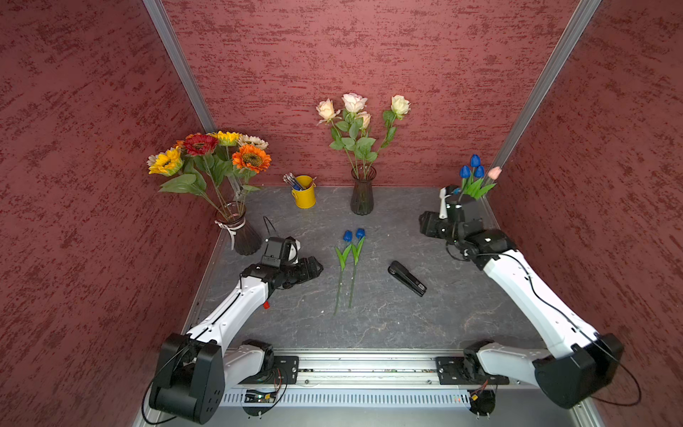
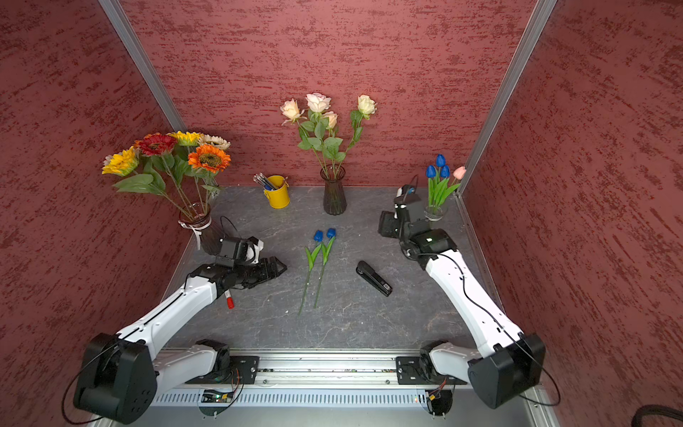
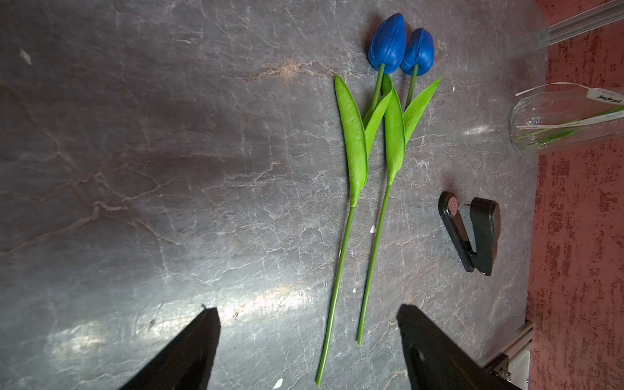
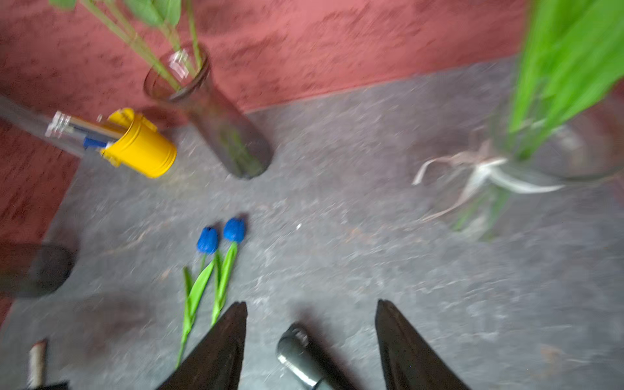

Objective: Arrange the flowers in different vases according to their variety
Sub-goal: Pick up the flower at the center of the board.

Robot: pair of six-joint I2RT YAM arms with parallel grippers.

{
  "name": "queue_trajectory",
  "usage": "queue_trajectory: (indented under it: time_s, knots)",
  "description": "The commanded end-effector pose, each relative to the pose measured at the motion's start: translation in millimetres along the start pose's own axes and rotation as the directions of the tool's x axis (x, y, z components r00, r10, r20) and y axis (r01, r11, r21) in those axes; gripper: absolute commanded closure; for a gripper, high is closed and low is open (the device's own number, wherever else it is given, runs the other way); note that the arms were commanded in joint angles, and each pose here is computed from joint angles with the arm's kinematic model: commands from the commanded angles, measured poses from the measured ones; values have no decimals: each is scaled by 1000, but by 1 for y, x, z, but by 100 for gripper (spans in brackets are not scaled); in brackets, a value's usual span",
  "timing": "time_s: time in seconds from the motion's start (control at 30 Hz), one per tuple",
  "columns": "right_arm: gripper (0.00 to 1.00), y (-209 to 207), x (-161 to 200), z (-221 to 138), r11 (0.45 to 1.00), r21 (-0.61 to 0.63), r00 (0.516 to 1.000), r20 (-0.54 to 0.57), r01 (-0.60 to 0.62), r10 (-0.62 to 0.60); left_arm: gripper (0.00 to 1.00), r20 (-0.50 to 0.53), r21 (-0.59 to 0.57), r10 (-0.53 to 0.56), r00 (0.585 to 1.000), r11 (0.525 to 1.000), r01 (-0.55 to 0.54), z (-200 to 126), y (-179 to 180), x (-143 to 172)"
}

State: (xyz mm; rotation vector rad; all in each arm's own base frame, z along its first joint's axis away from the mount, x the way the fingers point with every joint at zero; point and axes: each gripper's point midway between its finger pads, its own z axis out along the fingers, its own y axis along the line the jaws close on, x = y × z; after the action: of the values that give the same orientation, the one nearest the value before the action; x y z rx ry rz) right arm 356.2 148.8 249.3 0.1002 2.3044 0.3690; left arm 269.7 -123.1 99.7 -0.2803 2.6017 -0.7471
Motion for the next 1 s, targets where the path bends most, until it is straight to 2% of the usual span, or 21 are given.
queue_trajectory:
  time_s: [0.0,0.1,0.17,0.37,0.6,0.77,0.97]
  knots:
    - [36,40,57,35,997,-56,975,-218,-49,36,13,5,-13,-5,1000,1000,5,-2,3,2]
    - [37,78,95,70,997,-80,940,-339,12,-39,13,3,-18,-5,1000,1000,5,-4,4,2]
    - [38,99,109,87,995,-103,918,-394,9,-50,13,5,-23,-4,1000,1000,4,-5,5,3]
    - [43,134,145,131,987,-158,875,-480,-23,-56,12,6,-25,-9,1000,1000,9,-6,7,4]
    - [46,141,173,150,992,-122,831,-548,32,-94,12,5,-25,-9,1000,1000,9,-5,8,4]
    - [51,138,179,155,990,-64,836,-531,124,-139,12,5,-24,-7,1000,1000,8,-5,8,4]
    - [51,127,183,160,977,11,823,-541,213,-173,12,7,-24,-6,1000,1000,6,-5,9,4]
